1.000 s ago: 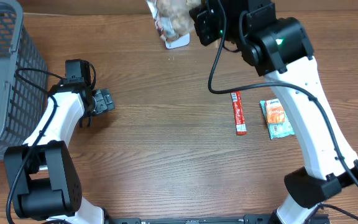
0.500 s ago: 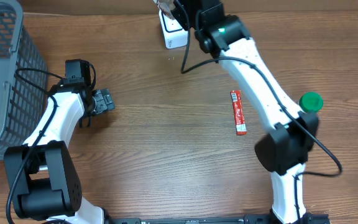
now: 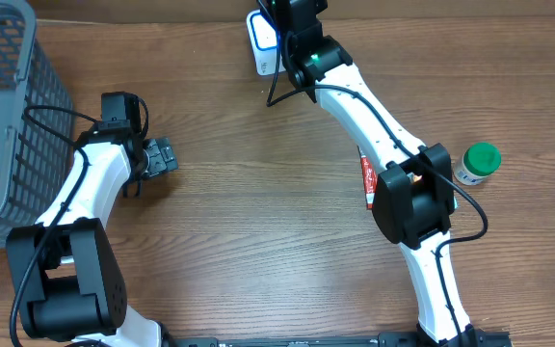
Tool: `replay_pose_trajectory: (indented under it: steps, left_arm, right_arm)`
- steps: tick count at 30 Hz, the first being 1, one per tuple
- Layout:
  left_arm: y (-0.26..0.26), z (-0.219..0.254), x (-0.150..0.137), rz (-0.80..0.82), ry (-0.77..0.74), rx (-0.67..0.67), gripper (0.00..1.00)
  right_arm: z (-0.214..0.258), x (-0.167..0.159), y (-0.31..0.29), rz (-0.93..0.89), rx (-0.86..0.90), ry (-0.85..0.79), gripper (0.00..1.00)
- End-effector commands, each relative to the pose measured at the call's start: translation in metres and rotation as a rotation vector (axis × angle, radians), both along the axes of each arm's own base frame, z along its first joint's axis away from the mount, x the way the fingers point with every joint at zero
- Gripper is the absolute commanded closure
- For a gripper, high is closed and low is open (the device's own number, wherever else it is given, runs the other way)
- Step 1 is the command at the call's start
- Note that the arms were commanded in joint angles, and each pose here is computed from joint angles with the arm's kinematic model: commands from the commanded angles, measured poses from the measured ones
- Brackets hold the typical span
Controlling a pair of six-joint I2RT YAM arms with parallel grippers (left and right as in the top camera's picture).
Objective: Scan the item barcode
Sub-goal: 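Lift the Pantree bag with the right gripper up to the white scanner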
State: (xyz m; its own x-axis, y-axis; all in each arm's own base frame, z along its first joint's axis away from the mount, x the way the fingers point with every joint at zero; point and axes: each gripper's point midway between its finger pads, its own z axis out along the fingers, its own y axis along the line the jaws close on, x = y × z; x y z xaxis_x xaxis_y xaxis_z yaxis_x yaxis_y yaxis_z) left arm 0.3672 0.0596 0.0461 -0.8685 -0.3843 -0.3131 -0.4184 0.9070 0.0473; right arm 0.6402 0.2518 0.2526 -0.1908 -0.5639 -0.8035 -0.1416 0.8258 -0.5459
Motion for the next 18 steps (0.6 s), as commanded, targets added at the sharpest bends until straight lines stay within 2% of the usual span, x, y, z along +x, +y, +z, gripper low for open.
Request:
replay_pose_trajectory:
  steps: [1,9,18]
  left_arm:
    - [0.001,0.007,0.005,-0.017,-0.017,0.016,0.0]
    - [0.001,0.007,0.005,-0.017,-0.017,0.017,0.01]
    - [0.001,0.007,0.005,-0.017,-0.017,0.017,0.0]
  right_arm:
    - [-0.006,0.004,-0.002,-0.035,-0.006,-0.015,0.96]
    - [-0.038,0.007,0.001,-0.034,-0.03,0.034,0.96]
    - [-0.051,-0.002,0.012,-0.016,-0.033,0.086,0.96]
